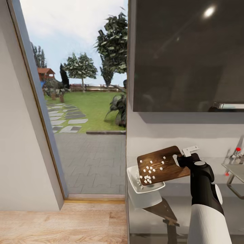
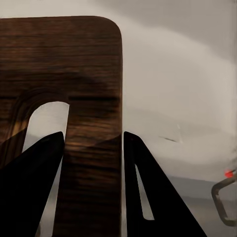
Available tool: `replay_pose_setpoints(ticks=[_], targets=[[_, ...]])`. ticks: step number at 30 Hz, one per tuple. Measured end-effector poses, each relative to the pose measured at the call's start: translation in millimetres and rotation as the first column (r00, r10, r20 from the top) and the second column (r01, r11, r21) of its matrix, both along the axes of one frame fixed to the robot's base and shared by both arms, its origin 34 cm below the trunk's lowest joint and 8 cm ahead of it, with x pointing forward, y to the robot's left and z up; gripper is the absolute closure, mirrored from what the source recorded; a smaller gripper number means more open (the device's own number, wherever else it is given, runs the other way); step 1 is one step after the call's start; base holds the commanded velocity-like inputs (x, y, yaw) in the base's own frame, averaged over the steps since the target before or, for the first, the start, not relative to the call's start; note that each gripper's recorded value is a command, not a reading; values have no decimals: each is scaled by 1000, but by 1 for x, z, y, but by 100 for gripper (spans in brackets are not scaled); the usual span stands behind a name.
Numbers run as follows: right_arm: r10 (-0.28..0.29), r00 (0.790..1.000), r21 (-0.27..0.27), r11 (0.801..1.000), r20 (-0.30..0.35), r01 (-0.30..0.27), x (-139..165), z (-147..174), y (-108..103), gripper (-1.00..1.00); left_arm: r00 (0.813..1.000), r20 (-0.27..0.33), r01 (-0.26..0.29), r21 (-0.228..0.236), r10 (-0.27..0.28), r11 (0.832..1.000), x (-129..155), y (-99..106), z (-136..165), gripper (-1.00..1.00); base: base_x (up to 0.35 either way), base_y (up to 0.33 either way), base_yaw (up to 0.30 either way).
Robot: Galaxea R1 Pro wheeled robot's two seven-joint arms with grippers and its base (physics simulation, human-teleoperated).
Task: In the kitchen, take the Vidalia onion out of the sink, dice it on the chopping board with the paring knife, put the diced onion into the bowl on the countertop, then place both the paring knife and the chopping board into the sink.
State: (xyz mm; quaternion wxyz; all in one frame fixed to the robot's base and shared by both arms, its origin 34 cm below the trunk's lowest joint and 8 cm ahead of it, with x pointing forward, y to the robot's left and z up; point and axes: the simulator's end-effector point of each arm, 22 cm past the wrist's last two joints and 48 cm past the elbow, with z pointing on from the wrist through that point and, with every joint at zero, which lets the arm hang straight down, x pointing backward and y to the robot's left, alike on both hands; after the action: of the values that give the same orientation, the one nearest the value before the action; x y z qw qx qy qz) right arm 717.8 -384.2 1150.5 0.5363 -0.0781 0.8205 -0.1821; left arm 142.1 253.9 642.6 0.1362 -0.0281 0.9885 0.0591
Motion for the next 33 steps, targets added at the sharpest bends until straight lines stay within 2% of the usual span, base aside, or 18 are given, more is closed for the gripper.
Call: replay_pose_setpoints(ticks=[22, 33], targets=[[26, 999, -23, 999, 33, -25, 4, 8, 3, 100, 1000, 0, 0, 0, 0, 1000, 0, 0, 0, -100, 0, 0, 0], [18, 999, -2, 1000, 37, -18, 2, 5, 7, 100, 1000, -4, 3, 0, -3, 1000, -2, 0, 0, -100, 0, 0, 0]])
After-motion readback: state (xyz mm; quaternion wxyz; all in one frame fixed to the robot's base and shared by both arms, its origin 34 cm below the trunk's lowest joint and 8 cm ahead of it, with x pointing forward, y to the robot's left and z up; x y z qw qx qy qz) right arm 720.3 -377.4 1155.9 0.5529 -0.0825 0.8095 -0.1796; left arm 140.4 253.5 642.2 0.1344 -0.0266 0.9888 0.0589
